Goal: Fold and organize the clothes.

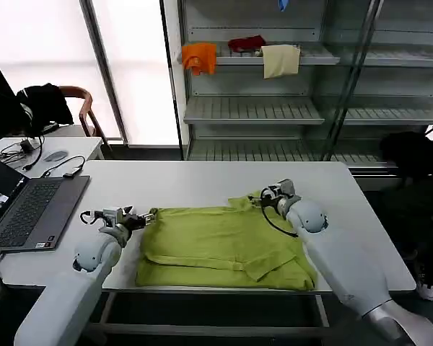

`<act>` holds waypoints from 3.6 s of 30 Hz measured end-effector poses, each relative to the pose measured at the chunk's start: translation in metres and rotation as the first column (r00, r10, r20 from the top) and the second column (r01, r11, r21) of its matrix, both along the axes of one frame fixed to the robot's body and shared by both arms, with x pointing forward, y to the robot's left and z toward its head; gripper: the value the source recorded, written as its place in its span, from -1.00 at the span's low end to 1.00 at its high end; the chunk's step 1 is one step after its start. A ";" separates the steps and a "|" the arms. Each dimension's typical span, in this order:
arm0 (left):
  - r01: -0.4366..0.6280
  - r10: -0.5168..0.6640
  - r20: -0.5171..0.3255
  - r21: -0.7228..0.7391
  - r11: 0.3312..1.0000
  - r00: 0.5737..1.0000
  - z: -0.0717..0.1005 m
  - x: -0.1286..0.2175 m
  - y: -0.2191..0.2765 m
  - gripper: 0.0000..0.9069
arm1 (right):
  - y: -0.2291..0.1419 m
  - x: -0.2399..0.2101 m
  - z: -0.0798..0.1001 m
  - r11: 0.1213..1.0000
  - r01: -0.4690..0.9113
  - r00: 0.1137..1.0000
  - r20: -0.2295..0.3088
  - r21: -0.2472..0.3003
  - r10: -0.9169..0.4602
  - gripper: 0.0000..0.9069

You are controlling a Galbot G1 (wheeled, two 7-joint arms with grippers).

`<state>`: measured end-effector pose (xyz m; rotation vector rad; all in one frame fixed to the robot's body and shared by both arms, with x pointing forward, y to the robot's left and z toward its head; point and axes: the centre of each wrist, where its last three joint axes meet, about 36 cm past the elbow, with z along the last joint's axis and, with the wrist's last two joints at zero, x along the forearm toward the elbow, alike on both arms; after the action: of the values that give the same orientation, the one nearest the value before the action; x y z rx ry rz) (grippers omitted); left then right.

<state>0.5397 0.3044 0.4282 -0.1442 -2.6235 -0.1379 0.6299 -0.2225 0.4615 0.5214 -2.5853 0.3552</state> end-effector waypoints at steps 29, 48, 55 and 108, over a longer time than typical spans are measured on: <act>0.056 -0.055 0.043 -0.037 0.998 0.998 0.010 -0.012 -0.003 -1.00 | -0.017 -0.017 0.002 0.999 -0.043 0.998 0.045 0.031 0.042 -1.00; 0.087 -0.080 0.116 -0.052 0.995 0.990 0.034 -0.055 -0.002 -1.00 | -0.036 -0.081 0.032 0.989 -0.105 0.987 0.133 0.105 0.091 -1.00; 0.076 -0.069 0.118 -0.055 0.996 0.991 0.041 -0.085 -0.014 -1.00 | -0.048 -0.115 0.031 0.985 -0.132 0.983 0.145 0.108 0.115 -1.00; -0.018 0.008 0.079 0.117 0.993 0.997 0.021 -0.174 -0.043 1.00 | -0.048 -0.272 0.003 0.996 -0.026 0.997 0.078 0.085 0.020 1.00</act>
<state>0.3657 0.2618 0.4490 -0.0823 -2.6851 -0.2986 0.3578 -0.2708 0.4642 0.5786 -2.6803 0.2775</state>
